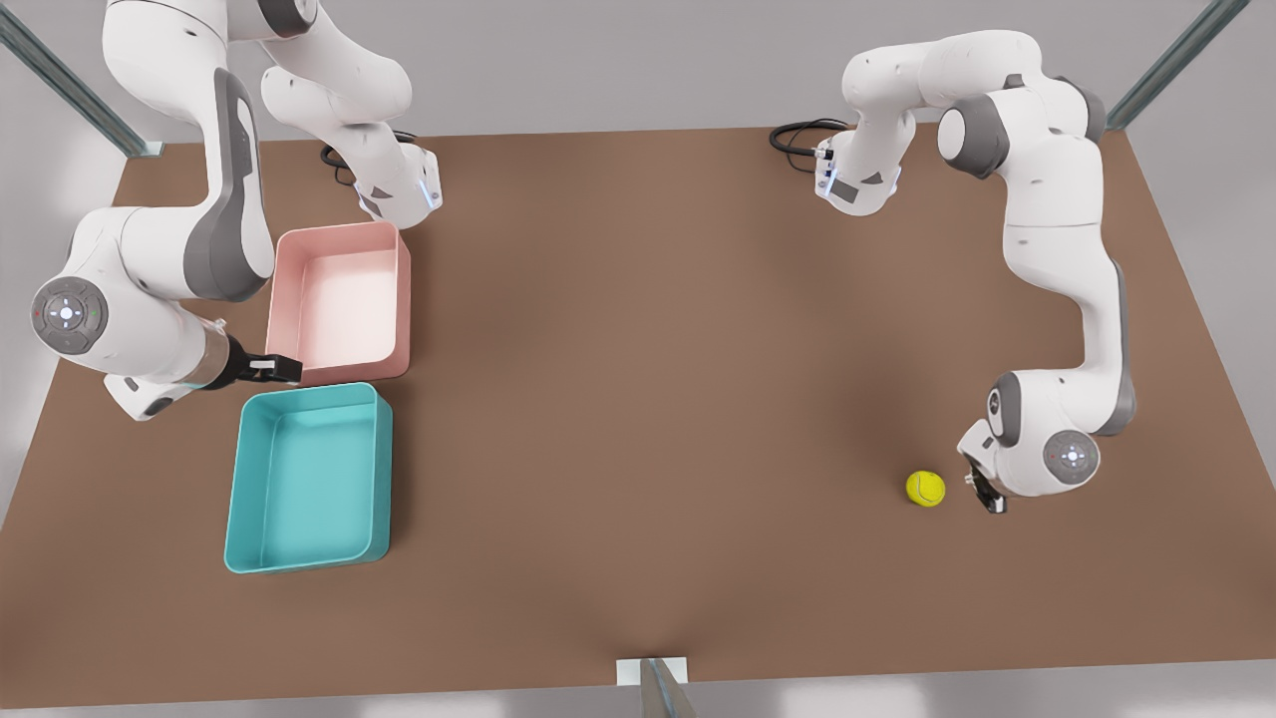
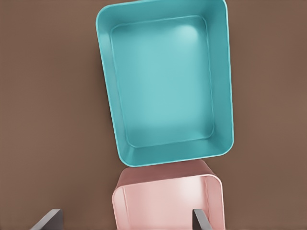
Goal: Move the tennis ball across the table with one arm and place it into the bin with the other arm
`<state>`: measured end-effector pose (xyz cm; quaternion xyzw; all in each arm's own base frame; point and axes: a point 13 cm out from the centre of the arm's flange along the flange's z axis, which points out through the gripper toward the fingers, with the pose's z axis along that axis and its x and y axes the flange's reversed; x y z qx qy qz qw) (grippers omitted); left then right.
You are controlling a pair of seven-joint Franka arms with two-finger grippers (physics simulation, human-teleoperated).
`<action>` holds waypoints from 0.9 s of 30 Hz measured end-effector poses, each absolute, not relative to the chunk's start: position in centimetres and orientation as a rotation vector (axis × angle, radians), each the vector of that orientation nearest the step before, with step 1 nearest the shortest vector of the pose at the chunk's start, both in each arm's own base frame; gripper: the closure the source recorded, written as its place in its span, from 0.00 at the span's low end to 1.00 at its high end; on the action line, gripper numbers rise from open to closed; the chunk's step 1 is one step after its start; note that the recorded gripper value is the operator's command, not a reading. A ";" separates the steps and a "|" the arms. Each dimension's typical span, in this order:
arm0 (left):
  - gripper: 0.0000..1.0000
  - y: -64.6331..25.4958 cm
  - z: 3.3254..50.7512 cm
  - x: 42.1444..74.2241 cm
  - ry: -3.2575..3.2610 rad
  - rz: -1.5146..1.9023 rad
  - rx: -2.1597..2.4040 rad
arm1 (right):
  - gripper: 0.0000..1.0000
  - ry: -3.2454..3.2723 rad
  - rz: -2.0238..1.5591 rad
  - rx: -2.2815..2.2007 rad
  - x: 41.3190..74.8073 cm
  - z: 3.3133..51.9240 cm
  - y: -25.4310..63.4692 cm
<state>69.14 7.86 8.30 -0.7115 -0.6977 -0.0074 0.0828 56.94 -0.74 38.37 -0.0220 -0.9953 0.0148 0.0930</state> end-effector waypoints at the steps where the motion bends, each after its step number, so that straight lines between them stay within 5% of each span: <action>1: 0.79 7.9 8.2 69.2 -2.061 -0.030 -2.146 | 0.00 -2.954 0.044 -0.065 56.9 38.4 -0.8; 17: 0.79 6.4 5.0 70.1 -1.882 -0.072 -2.346 | 0.00 -2.944 0.042 -0.072 56.9 37.8 -1.3; 22: 0.79 -8.5 6.6 70.6 -1.796 -0.099 -2.475 | 0.00 -2.942 0.042 -0.071 56.9 37.7 -1.4; 27: 0.79 -20.6 11.5 67.5 -2.085 0.016 -2.391 | 0.00 -2.936 0.041 -0.070 56.9 37.4 -1.4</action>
